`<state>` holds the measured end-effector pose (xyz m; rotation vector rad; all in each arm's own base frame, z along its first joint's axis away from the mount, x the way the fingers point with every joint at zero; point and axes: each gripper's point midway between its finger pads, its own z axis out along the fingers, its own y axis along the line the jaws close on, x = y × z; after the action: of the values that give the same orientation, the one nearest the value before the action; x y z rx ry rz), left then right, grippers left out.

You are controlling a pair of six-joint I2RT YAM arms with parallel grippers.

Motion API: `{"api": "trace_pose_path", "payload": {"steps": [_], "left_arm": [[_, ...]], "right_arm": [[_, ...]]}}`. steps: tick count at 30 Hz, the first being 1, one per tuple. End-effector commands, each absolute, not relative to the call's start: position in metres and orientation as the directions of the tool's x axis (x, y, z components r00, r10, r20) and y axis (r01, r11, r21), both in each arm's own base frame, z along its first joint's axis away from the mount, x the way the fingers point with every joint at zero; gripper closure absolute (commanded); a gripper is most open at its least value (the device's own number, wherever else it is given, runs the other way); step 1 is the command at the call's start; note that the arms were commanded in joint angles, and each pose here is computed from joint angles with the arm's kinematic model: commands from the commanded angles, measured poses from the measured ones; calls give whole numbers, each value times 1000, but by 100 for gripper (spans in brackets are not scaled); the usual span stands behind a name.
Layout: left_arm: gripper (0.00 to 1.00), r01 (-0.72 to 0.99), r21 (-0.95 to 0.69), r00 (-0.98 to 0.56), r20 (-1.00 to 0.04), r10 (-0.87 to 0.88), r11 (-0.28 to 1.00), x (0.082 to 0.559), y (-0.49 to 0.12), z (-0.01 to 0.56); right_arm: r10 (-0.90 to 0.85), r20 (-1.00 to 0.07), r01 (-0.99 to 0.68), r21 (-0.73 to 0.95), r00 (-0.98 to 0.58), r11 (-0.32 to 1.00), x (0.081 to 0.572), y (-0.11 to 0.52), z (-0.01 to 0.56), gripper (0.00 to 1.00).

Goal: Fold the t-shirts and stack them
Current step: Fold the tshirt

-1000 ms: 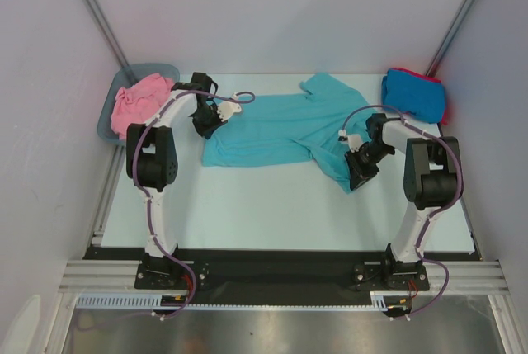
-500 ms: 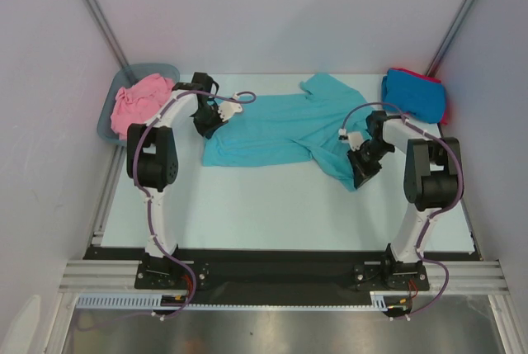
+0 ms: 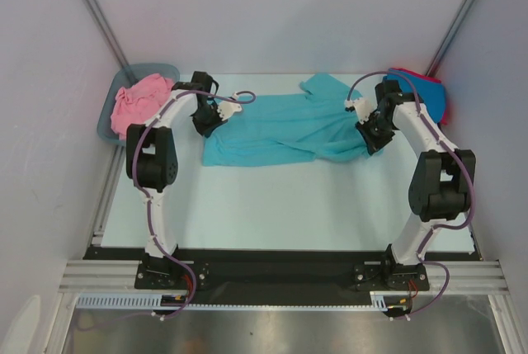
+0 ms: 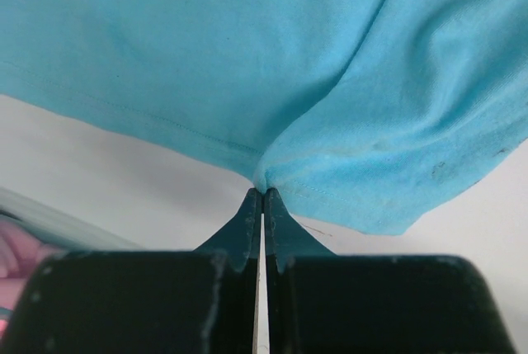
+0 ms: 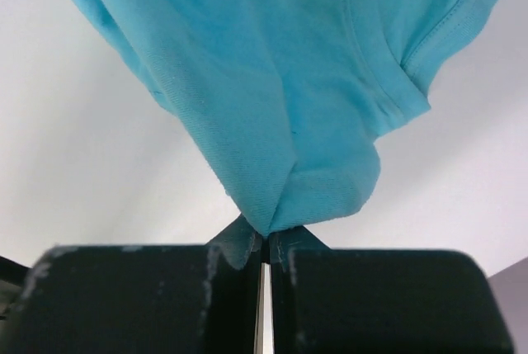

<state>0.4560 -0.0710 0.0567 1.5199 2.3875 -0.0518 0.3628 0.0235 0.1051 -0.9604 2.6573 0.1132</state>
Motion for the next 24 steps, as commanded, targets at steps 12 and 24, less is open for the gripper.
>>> {"api": "trace_pose_path", "payload": {"steps": [12, 24], "left_arm": [[99, 878, 212, -353, -317, 880, 429, 461, -74, 90], [100, 878, 225, -345, -311, 885, 422, 465, -73, 92]], "right_arm": [[-642, -297, -654, -72, -707, 753, 368, 13, 103, 74], [-644, -261, -660, -35, -719, 751, 349, 10, 87, 84]]}}
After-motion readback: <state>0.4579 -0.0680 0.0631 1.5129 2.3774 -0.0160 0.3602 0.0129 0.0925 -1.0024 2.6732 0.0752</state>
